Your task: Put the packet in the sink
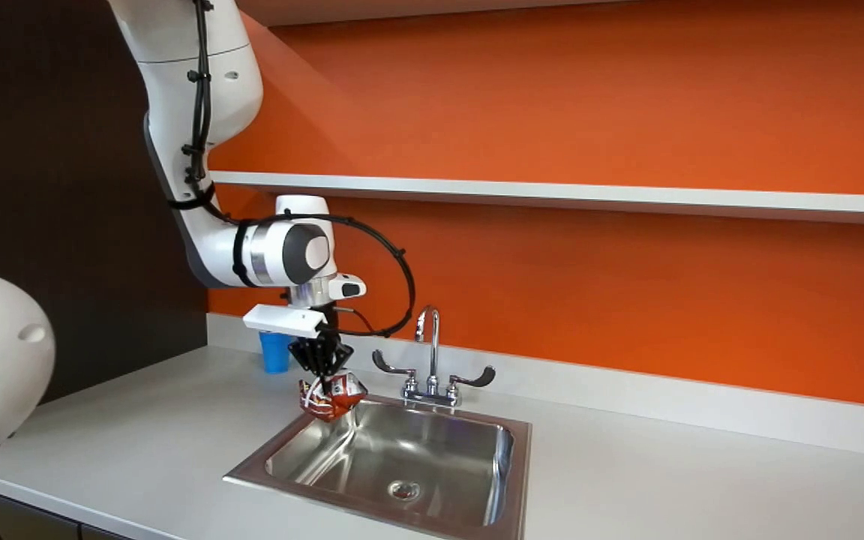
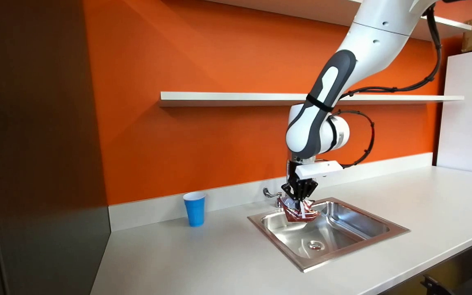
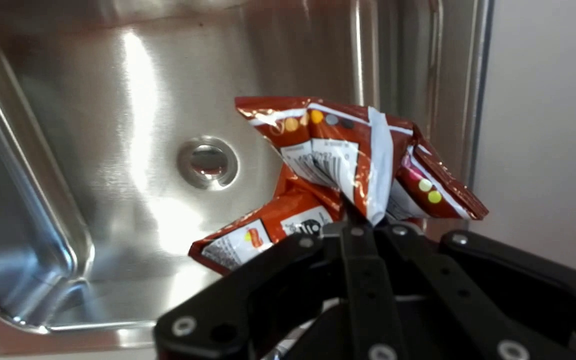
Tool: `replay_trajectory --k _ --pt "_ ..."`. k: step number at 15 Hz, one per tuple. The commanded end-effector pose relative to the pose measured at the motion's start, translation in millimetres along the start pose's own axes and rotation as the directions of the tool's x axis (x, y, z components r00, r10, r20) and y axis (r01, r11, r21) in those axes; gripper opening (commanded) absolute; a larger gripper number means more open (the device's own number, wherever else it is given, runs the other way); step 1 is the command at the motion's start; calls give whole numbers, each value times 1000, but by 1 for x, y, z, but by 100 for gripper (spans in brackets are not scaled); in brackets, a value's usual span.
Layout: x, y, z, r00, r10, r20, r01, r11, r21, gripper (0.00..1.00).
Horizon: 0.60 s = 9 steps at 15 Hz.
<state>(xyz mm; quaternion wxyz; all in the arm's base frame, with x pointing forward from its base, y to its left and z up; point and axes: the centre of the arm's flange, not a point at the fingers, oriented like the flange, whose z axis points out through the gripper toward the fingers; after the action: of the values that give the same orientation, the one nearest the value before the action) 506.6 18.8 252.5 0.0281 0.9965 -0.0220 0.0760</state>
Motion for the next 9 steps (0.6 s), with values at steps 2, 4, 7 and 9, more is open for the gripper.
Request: replay_trajectory --k 2,4,7,9 --pt "-13 43 5 996 90 -22 -91 996 -24 0" --pt "-13 57 16 993 115 -14 -115 993 -26 0" --pt "-15 67 35 991 131 9 -131 991 -26 0" --pt "-15 70 52 991 134 24 -133 991 -24 0"
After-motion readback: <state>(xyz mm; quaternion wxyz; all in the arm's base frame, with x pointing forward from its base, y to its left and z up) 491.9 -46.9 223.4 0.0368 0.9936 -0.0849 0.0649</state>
